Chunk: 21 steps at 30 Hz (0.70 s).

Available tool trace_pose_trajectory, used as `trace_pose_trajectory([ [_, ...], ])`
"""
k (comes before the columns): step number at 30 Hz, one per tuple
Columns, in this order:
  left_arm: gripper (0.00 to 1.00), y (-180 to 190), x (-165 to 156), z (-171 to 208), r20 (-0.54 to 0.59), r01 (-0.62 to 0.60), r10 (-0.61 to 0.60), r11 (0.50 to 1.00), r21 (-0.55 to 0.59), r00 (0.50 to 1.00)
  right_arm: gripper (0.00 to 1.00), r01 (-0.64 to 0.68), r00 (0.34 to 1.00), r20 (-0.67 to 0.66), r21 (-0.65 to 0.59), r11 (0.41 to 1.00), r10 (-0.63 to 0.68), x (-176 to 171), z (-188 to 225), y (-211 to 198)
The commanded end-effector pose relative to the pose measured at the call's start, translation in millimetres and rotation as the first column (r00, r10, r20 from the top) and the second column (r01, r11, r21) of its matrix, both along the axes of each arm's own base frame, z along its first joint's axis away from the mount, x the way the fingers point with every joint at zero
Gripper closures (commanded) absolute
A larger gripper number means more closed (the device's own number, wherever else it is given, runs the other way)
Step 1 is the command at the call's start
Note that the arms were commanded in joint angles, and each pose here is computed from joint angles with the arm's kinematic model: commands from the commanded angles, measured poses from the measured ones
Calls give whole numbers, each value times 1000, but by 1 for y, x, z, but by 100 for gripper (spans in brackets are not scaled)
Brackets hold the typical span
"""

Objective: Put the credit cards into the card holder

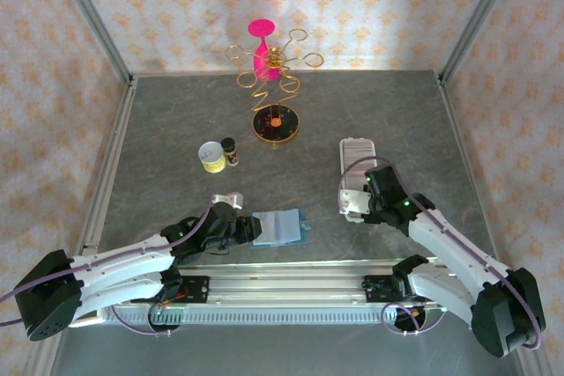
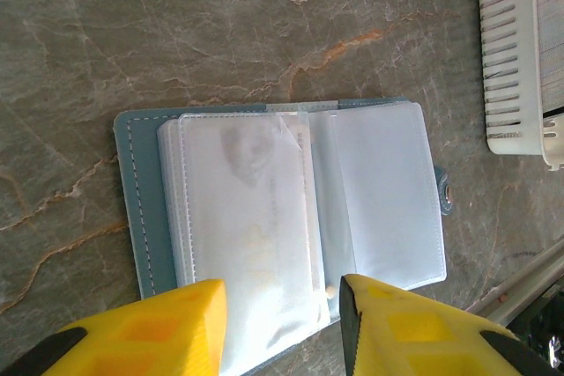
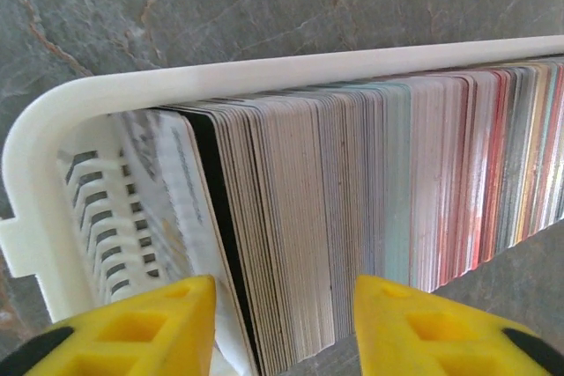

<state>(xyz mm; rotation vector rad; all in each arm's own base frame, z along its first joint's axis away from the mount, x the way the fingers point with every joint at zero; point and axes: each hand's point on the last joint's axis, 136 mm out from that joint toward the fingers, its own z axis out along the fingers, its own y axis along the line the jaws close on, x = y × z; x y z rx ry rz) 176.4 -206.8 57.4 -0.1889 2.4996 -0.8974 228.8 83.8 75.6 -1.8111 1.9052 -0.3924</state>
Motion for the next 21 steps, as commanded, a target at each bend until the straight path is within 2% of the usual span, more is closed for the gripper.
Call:
trace_pose_trajectory([
  [1, 60, -1, 0, -1, 0, -6, 6, 1000, -21, 1000, 49, 9, 1000, 24, 11, 1000, -9, 4, -1, 1],
  [4, 60, -1, 0, -1, 1, -5, 5, 1000, -21, 1000, 47, 5, 1000, 24, 9, 1000, -6, 6, -3, 2],
  [6, 61, -1, 1, -1, 1, -5, 5, 1000, -21, 1000, 39, 3, 1000, 23, 7, 1000, -4, 7, -5, 3],
  [10, 61, -1, 0, -1, 1, -4, 4, 1000, -24, 1000, 34, -6, 1000, 14, 23, 1000, 6, 10, -6, 10],
  [18, 62, -1, 0, -1, 3, -4, 4, 1000, -22, 1000, 35, -15, 1000, -15, 22, 1000, 16, 14, -13, 17],
  [21, 62, 0, 0, -1, 3, -4, 4, 1000, -21, 1000, 41, -17, 1000, -21, 20, 1000, 17, 15, -13, 19],
])
